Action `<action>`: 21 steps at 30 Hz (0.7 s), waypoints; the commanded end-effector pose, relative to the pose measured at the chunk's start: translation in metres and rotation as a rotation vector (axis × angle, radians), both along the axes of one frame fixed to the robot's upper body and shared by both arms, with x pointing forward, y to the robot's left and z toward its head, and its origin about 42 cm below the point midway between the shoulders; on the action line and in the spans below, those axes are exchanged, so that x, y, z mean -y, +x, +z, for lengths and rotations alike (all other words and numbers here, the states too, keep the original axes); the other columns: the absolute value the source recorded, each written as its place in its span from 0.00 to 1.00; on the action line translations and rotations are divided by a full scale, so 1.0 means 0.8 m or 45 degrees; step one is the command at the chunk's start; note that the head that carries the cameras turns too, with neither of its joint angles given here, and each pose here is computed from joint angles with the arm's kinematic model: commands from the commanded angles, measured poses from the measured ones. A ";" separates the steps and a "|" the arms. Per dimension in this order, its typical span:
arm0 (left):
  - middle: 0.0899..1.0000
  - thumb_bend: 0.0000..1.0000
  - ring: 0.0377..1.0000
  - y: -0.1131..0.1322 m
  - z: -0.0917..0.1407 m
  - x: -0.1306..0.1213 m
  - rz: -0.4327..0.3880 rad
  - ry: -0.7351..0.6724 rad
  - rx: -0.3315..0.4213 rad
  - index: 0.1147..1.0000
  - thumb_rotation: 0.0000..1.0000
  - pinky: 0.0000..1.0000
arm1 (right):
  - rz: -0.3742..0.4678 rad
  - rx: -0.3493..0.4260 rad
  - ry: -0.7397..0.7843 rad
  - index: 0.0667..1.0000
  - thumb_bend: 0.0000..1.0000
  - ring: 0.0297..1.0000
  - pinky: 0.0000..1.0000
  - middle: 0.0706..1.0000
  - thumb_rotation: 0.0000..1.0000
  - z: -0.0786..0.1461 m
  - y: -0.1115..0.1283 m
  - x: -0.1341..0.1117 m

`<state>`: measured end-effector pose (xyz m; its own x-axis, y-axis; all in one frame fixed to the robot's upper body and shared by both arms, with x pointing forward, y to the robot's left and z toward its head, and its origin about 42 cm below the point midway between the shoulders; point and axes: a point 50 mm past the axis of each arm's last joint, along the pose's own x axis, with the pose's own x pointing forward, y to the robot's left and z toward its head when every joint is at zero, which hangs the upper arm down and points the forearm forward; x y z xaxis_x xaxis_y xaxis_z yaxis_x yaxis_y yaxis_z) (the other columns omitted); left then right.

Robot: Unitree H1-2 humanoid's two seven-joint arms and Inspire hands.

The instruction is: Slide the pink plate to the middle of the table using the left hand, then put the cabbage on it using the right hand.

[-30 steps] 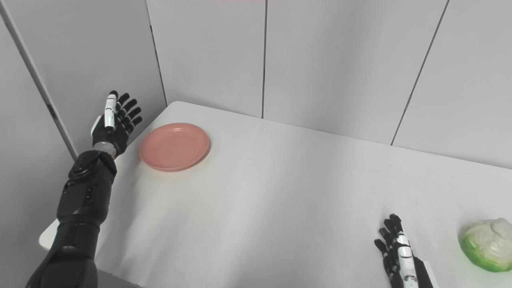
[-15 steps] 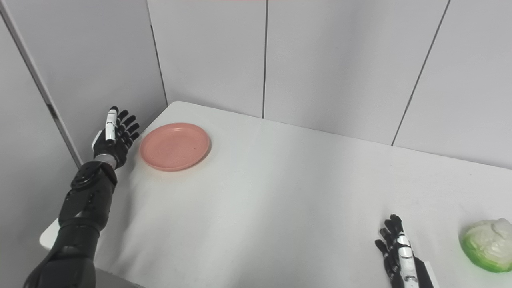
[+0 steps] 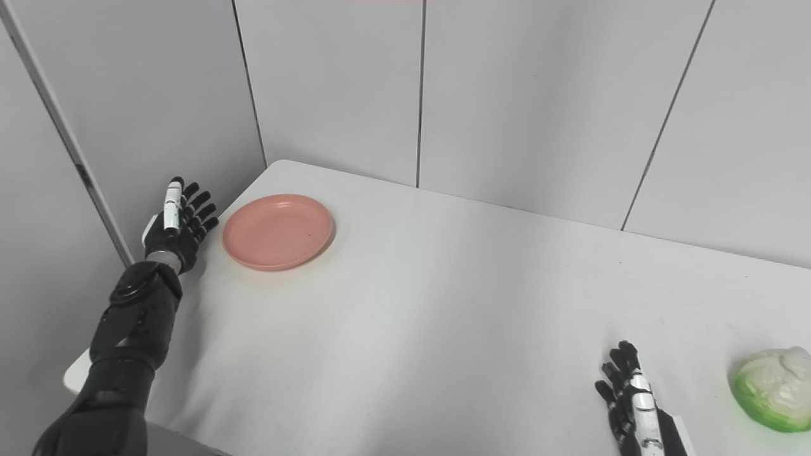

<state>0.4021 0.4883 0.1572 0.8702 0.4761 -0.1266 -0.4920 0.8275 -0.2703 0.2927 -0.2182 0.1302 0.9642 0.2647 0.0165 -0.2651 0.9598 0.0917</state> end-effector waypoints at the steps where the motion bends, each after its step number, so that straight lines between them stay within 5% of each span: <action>1: 0.91 0.39 0.92 0.009 0.023 -0.004 -0.011 0.039 0.086 0.90 1.00 0.91 | 0.009 0.021 0.002 1.00 0.22 1.00 1.00 1.00 1.00 0.012 0.002 0.000; 21: 0.89 0.41 0.91 0.034 -0.027 0.075 -0.152 -0.007 0.012 0.89 1.00 0.91 | -0.002 0.011 -0.006 1.00 0.23 1.00 1.00 1.00 1.00 0.015 -0.001 0.002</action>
